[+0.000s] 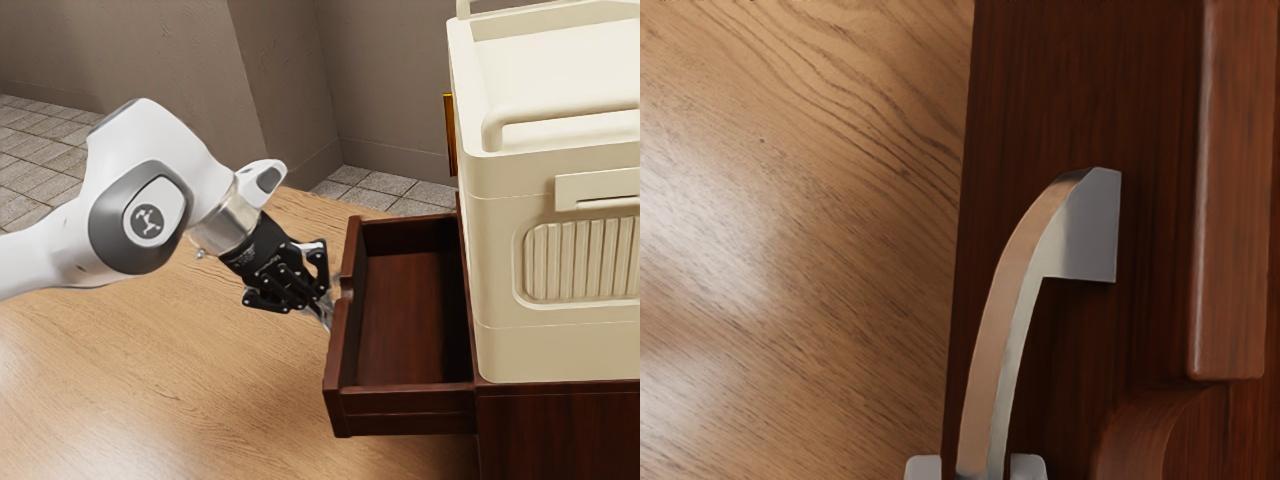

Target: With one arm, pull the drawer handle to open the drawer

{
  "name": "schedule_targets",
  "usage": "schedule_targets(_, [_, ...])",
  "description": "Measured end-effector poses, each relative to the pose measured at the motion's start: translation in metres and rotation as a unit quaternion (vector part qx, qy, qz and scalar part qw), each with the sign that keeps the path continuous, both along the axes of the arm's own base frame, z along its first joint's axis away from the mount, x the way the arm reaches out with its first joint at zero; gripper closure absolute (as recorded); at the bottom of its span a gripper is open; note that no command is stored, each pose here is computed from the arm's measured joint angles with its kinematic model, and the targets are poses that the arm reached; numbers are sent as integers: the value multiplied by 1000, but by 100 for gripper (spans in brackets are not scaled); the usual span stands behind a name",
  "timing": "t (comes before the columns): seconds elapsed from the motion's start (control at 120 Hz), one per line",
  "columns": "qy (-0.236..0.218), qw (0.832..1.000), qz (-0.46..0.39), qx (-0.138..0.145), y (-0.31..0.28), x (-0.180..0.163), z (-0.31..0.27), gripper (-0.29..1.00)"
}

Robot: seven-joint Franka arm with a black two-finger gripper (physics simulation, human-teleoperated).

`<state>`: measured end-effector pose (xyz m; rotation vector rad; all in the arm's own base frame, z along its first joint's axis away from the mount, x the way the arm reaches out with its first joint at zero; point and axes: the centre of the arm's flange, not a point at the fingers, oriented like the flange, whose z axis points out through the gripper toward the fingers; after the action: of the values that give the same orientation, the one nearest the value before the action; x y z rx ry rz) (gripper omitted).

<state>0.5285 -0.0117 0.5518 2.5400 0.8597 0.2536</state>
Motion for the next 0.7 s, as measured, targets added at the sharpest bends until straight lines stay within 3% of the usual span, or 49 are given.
schedule_targets(0.7, [1,1000,22,-3,31,-22,-1,79])
